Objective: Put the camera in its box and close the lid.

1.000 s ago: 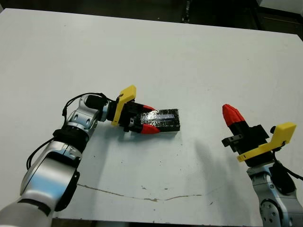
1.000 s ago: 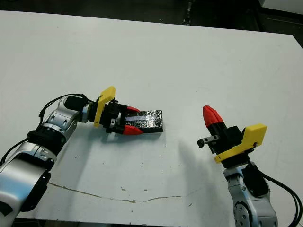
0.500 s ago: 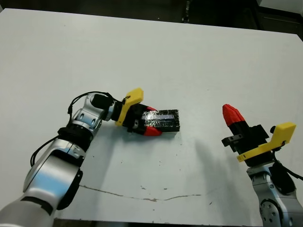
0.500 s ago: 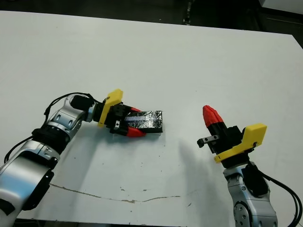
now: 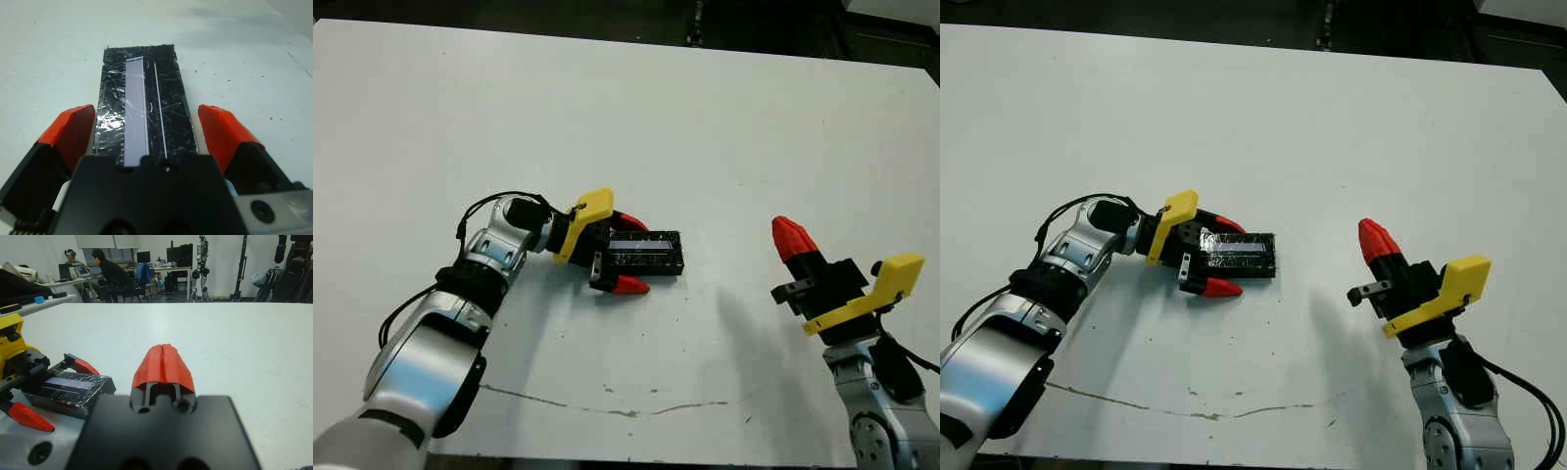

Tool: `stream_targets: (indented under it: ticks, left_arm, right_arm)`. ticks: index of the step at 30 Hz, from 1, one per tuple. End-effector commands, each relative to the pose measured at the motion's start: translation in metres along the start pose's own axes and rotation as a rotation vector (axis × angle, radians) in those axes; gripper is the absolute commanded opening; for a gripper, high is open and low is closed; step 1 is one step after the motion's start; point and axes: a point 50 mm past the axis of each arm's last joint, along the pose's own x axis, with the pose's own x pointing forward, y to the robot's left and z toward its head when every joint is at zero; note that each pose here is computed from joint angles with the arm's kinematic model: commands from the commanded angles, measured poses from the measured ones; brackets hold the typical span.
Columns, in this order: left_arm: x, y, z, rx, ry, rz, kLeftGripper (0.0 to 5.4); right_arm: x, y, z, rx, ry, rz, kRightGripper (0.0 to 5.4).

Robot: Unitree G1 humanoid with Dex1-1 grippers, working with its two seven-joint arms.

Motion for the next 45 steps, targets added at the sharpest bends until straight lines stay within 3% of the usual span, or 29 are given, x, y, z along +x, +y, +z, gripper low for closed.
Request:
stream_targets:
  ticks: [1, 7, 11, 15, 26, 33, 38, 42, 45]
  left_arm:
    - [0.016, -0.012, -0.012, -0.062, -0.002, -0.055, 5.38]
    - [0.010, -0.011, -0.015, -0.122, 0.008, -0.048, 5.38]
    - [0.001, -0.012, -0.016, -0.106, 0.015, -0.023, 5.38]
    - [-0.019, -0.012, -0.016, -0.017, 0.014, 0.027, 5.38]
    - [-0.092, -0.020, -0.036, -0.128, 0.057, 0.201, 5.38]
    - [-0.128, -0.025, -0.041, -0.126, 0.097, 0.335, 5.38]
    - [-0.153, -0.027, -0.037, -0.111, 0.154, 0.368, 5.38]
    - [-0.172, -0.027, -0.022, -0.061, 0.210, 0.329, 5.38]
    - [-0.178, -0.027, -0.008, -0.102, 0.168, 0.425, 5.31]
  right_arm:
    - [-0.003, -0.003, -0.002, -0.020, 0.016, -0.003, 0.00]
    - [-0.003, -0.003, -0.002, -0.015, 0.026, -0.005, 0.00]
    - [-0.003, -0.002, -0.002, -0.019, 0.024, -0.006, 0.00]
    - [-0.003, -0.002, -0.002, -0.024, 0.025, 0.000, 0.00]
    - [-0.002, -0.002, -0.002, -0.020, 0.022, 0.016, 0.00]
    - [-0.003, -0.002, -0.002, -0.020, 0.024, 0.020, 0.00]
    - [-0.003, -0.001, -0.002, -0.027, 0.023, 0.018, 0.00]
    - [-0.003, -0.001, -0.002, -0.016, 0.029, 0.019, 0.00]
    - [-0.003, -0.001, -0.002, -0.013, 0.026, 0.023, 0.00]
